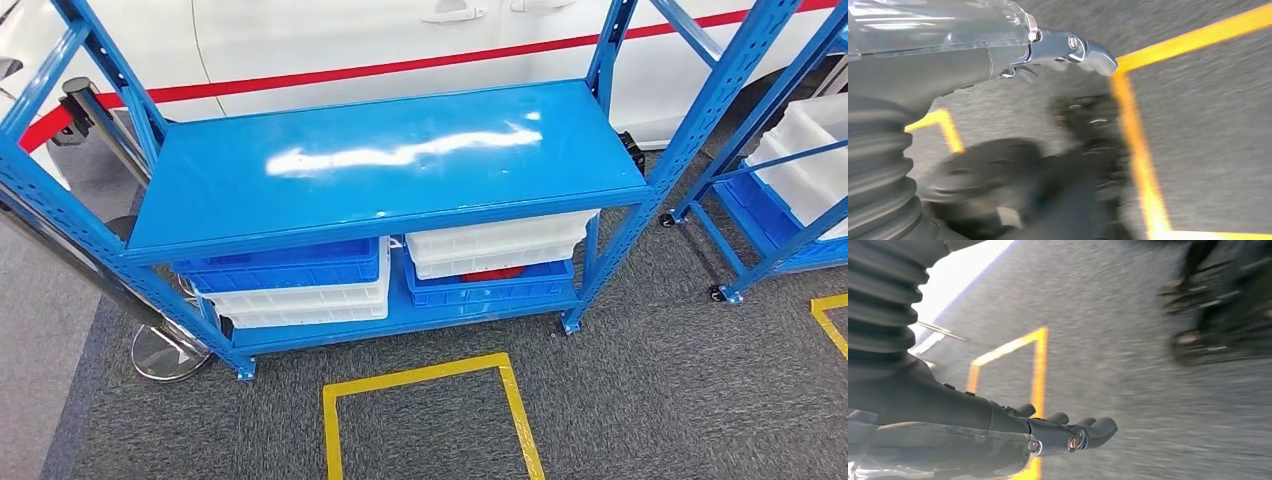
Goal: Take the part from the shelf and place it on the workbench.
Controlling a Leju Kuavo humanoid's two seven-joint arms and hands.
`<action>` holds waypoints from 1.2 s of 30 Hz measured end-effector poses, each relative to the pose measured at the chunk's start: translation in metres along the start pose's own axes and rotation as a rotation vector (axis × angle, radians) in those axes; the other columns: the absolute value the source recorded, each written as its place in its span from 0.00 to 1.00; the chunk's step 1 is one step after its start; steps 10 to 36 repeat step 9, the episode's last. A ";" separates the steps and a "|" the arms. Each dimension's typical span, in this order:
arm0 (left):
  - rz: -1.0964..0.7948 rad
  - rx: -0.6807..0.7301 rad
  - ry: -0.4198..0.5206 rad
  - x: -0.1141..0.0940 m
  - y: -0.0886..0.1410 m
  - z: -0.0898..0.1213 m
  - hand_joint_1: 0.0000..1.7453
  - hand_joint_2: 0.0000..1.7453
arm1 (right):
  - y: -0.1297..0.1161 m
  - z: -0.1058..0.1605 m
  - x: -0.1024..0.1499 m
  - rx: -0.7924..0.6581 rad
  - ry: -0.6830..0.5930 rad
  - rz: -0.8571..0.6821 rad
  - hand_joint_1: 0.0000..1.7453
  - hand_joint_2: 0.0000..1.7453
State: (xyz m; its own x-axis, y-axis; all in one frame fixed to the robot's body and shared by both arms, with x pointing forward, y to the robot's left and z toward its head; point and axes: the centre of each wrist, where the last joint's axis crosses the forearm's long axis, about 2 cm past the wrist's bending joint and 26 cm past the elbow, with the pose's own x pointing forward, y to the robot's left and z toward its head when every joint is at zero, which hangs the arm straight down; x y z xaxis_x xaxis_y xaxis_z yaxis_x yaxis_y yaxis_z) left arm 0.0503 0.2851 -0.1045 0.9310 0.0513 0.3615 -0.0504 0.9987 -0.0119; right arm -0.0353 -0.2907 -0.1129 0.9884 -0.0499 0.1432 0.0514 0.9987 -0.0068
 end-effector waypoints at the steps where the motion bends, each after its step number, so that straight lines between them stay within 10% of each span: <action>1: -0.003 -0.001 0.037 -0.014 0.000 0.003 0.00 1.00 | 0.001 -0.002 0.012 0.004 -0.033 0.002 0.00 1.00; 9: 0.005 0.000 0.220 -0.080 0.004 0.022 0.00 1.00 | 0.007 -0.002 0.111 0.021 -0.294 0.021 0.00 1.00; 36: 0.005 0.000 0.220 -0.080 0.004 0.022 0.00 1.00 | 0.007 -0.002 0.111 0.021 -0.294 0.021 0.00 1.00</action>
